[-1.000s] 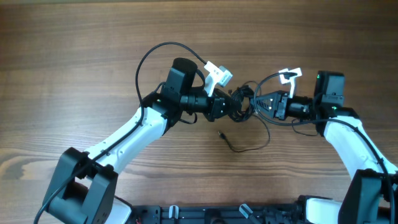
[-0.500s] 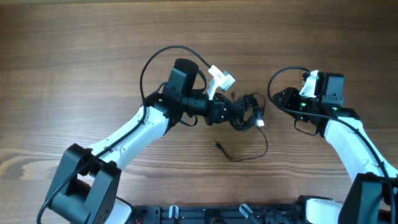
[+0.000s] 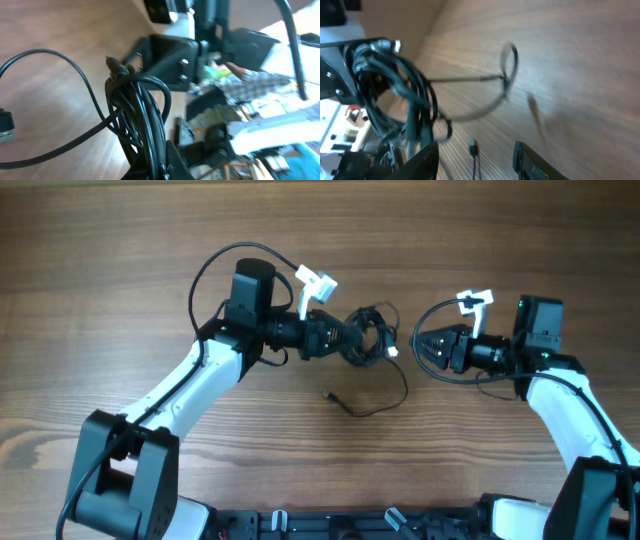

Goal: Untangle cables

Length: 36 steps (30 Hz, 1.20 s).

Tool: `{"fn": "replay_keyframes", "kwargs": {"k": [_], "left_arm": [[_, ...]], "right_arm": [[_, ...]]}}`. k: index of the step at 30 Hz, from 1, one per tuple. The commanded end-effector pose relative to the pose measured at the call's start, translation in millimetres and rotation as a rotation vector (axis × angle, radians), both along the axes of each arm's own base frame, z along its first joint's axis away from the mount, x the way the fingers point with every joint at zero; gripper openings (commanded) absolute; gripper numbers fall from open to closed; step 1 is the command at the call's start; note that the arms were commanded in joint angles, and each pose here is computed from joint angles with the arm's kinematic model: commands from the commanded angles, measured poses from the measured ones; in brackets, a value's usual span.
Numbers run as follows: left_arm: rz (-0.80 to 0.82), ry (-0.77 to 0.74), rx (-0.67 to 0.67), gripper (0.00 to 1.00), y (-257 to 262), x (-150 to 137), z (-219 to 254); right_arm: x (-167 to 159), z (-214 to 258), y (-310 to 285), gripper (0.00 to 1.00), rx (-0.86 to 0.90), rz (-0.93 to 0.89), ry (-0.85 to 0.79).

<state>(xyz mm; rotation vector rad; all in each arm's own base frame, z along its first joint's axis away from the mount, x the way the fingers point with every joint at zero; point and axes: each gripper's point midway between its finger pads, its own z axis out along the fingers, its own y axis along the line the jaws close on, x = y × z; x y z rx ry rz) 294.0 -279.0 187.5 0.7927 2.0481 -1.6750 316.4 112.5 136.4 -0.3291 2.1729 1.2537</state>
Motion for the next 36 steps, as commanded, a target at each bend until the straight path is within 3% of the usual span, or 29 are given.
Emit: {"fn": "replay_keyframes", "kwargs": {"k": [1,9,14,26,31,33,36], "left_arm": [[-0.111,-0.025,-0.091,0.04,0.0,-19.2,24.0],[-0.109,-0.025,-0.09,0.04,0.0,-19.0,23.7],[-0.064,-0.036,-0.059,0.04,0.6,-10.7,18.5],[-0.053,-0.038,-0.055,0.04,2.1,-8.1,18.0],[-0.085,-0.031,-0.062,0.04,-4.3,-16.3,19.1],[-0.116,-0.018,-0.061,0.04,-13.5,-25.9,19.1],[-0.139,-0.013,-0.061,0.04,-20.0,-33.1,19.1]], "right_arm": [[-0.1,10.5,14.5,0.5,0.052,0.045,-0.019],[-9.5,10.7,36.7,0.49,0.058,0.109,-0.002],[-5.2,-5.2,28.5,0.5,-0.018,0.046,0.042],[-23.2,-5.7,38.6,0.5,0.022,0.106,0.101],[-13.0,-3.9,44.0,0.51,0.0,0.087,0.069],[12.8,-13.3,40.3,0.5,-0.061,-0.096,0.147],[38.1,-60.6,-23.3,0.5,-0.268,-0.639,0.384]]}}
